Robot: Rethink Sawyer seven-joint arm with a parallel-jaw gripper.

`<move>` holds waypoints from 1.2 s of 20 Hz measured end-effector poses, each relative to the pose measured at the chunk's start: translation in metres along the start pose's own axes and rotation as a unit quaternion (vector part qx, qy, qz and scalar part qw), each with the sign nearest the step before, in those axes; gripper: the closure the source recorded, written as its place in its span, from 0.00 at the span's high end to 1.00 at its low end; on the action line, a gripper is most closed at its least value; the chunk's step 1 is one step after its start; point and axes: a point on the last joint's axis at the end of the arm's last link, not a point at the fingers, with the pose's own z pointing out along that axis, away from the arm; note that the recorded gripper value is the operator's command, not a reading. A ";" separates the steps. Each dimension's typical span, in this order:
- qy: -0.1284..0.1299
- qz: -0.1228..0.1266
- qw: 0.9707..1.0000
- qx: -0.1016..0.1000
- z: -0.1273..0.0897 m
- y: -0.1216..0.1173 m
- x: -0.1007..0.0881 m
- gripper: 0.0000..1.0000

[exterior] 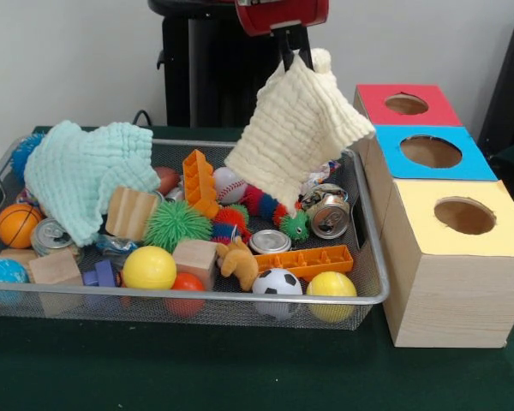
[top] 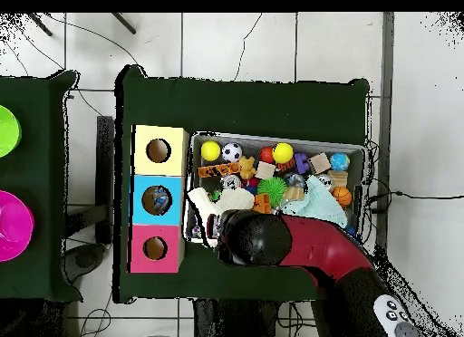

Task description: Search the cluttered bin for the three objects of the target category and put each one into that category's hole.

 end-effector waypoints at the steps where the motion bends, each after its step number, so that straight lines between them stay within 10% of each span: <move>1: 0.000 -0.001 1.000 0.001 0.000 0.001 0.000 0.00; 9: 0.003 -0.001 1.000 0.005 0.003 0.003 0.003 0.00; 10: 0.004 -0.001 1.000 0.006 0.003 0.003 0.003 1.00; 24: 0.006 -0.005 1.000 0.011 0.006 0.010 0.005 1.00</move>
